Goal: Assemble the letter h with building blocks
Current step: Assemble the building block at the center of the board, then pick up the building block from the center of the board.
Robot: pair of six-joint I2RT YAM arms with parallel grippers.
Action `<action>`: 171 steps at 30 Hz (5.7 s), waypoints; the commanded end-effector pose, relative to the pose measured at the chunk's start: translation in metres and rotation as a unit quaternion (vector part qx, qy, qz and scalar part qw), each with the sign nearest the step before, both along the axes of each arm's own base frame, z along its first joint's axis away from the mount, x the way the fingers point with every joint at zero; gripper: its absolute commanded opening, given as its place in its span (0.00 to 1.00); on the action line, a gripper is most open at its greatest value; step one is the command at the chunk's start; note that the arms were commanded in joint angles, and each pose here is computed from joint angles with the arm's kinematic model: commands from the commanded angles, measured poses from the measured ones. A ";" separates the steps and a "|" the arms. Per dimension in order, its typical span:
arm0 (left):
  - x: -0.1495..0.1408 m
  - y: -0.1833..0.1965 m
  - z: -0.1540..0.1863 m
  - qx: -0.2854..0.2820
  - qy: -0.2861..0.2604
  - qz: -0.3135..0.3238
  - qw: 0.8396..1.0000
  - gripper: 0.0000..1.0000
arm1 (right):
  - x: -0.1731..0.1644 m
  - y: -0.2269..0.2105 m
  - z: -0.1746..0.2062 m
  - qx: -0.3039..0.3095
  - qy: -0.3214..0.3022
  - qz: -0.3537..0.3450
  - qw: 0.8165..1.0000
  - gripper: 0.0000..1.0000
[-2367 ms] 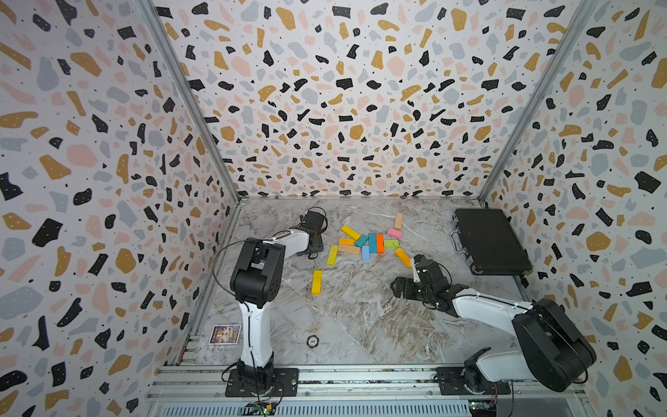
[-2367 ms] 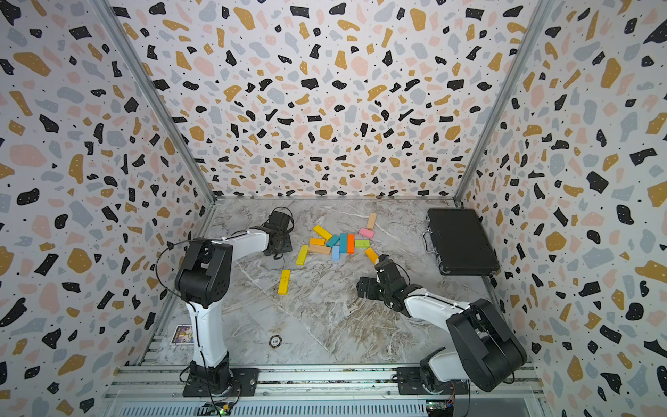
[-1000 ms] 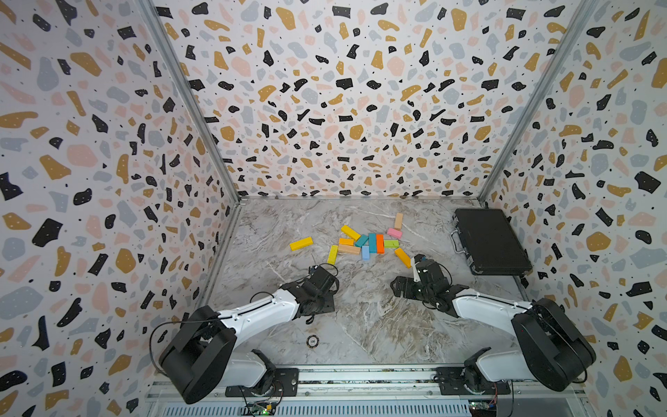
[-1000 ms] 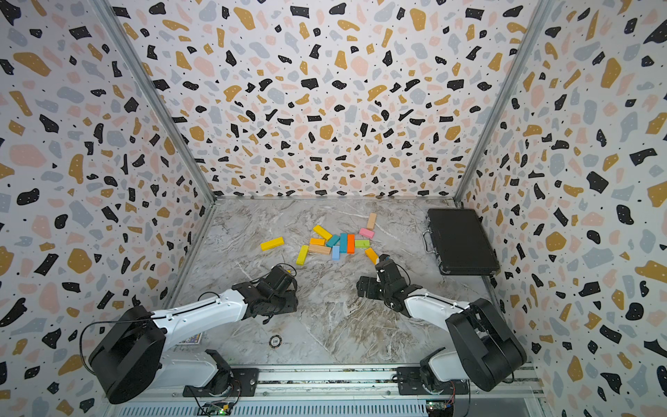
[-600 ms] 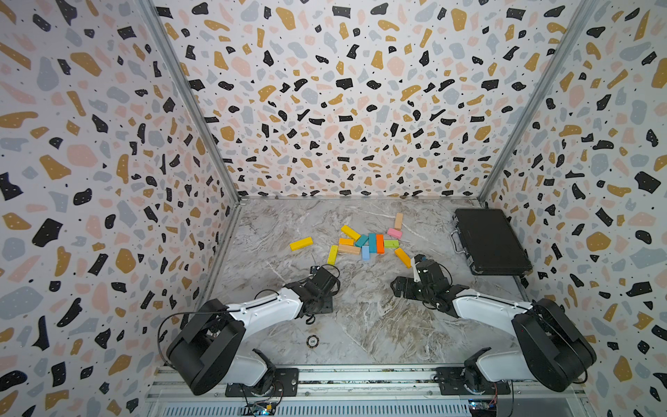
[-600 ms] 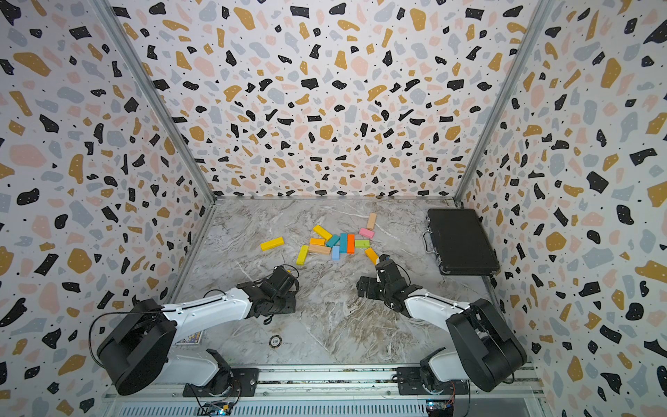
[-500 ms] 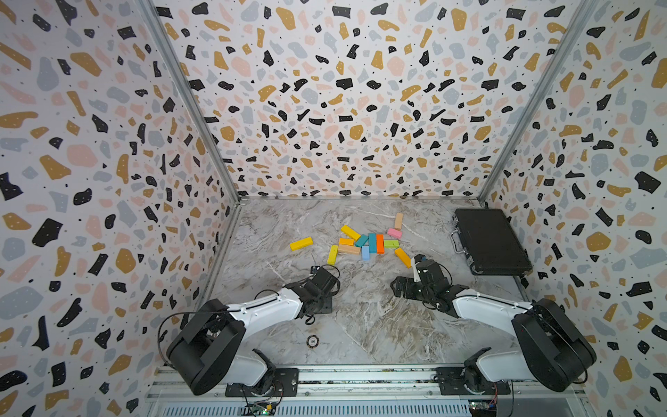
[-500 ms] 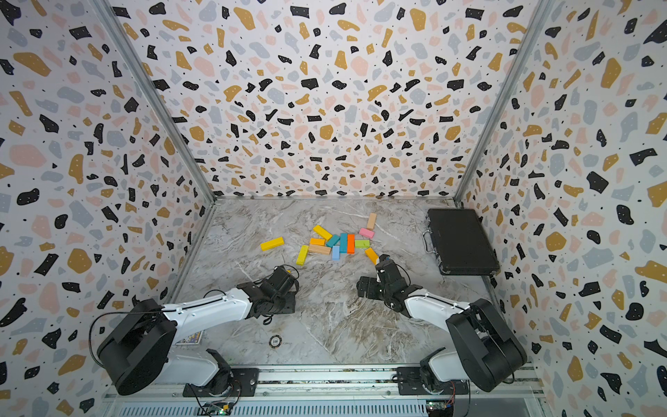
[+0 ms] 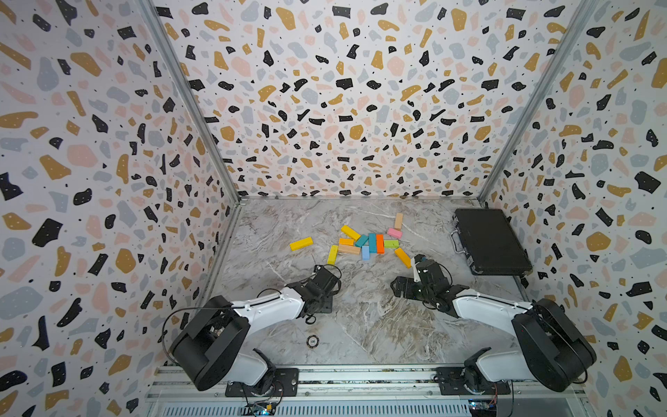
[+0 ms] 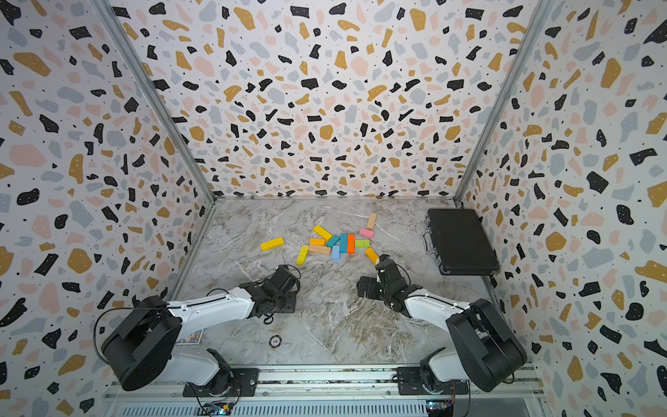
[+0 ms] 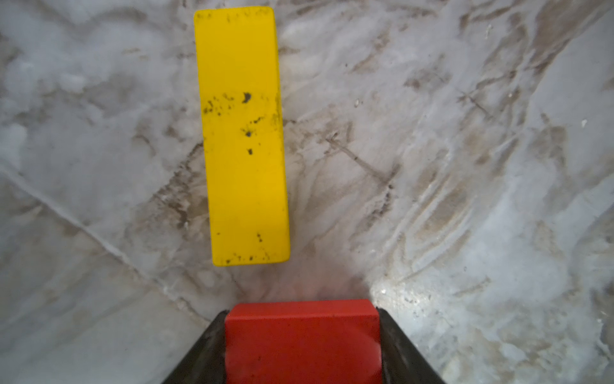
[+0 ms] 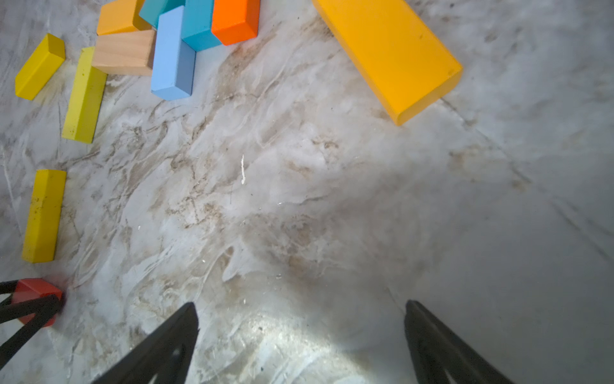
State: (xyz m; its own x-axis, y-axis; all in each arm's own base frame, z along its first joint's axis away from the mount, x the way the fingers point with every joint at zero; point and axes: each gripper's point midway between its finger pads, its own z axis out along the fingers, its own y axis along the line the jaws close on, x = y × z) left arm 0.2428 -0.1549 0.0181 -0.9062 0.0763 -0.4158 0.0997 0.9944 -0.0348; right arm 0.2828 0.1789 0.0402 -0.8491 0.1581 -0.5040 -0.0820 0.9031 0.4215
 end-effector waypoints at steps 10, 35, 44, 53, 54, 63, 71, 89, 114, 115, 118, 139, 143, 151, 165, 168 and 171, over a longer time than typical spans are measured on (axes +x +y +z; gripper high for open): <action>0.004 0.006 -0.009 0.034 -0.005 -0.010 0.999 0.43 | -0.013 -0.007 -0.012 -0.008 0.031 -0.005 0.999 0.98; 0.006 0.014 -0.014 0.062 0.001 0.004 0.998 0.47 | -0.013 -0.007 -0.013 -0.006 0.033 -0.005 0.999 0.98; 0.006 0.014 -0.013 0.061 0.000 0.005 0.998 0.56 | -0.013 -0.007 -0.012 -0.004 0.032 -0.004 0.999 0.98; 0.004 0.018 -0.014 0.068 0.004 0.013 0.998 0.66 | -0.013 -0.006 -0.011 -0.001 0.031 -0.003 1.000 0.99; 0.004 0.018 -0.014 0.069 0.005 0.014 0.998 0.67 | -0.013 -0.006 -0.011 0.000 0.031 -0.003 1.000 0.99; 0.005 0.020 -0.015 0.073 0.003 0.020 0.997 0.70 | -0.013 -0.006 -0.011 0.001 0.031 -0.003 1.000 0.99; 0.007 0.020 -0.016 0.082 0.005 0.019 0.996 0.67 | -0.013 -0.006 -0.010 0.002 0.029 -0.005 1.000 0.99; 0.015 0.016 -0.002 0.077 -0.010 0.019 0.997 0.77 | -0.013 -0.006 -0.008 0.007 0.027 -0.005 1.000 0.99; 0.008 -0.020 0.212 -0.180 -0.180 -0.041 0.966 0.99 | 0.011 0.039 0.048 0.094 0.008 0.058 0.994 0.91; 0.006 -0.019 0.210 -0.181 -0.177 -0.042 0.967 0.99 | 0.019 0.039 0.053 0.082 0.005 0.056 0.995 0.88; 0.000 -0.012 0.200 -0.173 -0.166 -0.040 0.970 0.99 | 0.043 0.040 0.067 0.038 0.000 0.050 0.998 0.79; -0.025 -0.015 0.167 -0.207 -0.123 -0.060 0.969 0.99 | 0.106 0.112 0.030 -0.046 0.030 0.069 0.996 0.70; -0.027 -0.014 0.164 -0.206 -0.123 -0.057 0.969 0.99 | 0.110 0.119 0.023 -0.074 0.033 0.063 0.995 0.71; -0.029 -0.012 0.161 -0.203 -0.118 -0.055 0.970 0.99 | 0.120 0.118 0.000 -0.132 0.052 0.052 0.989 0.60; -0.031 -0.008 0.160 -0.200 -0.118 -0.051 0.971 0.99 | 0.119 0.121 0.003 -0.155 0.030 0.110 0.981 0.28; -0.033 -0.007 0.160 -0.201 -0.118 -0.048 0.971 0.99 | 0.099 0.122 0.016 -0.113 0.010 0.136 0.984 0.20; -0.034 -0.005 0.159 -0.204 -0.119 -0.044 0.971 0.99 | 0.068 0.126 0.029 -0.068 0.002 0.182 0.981 0.17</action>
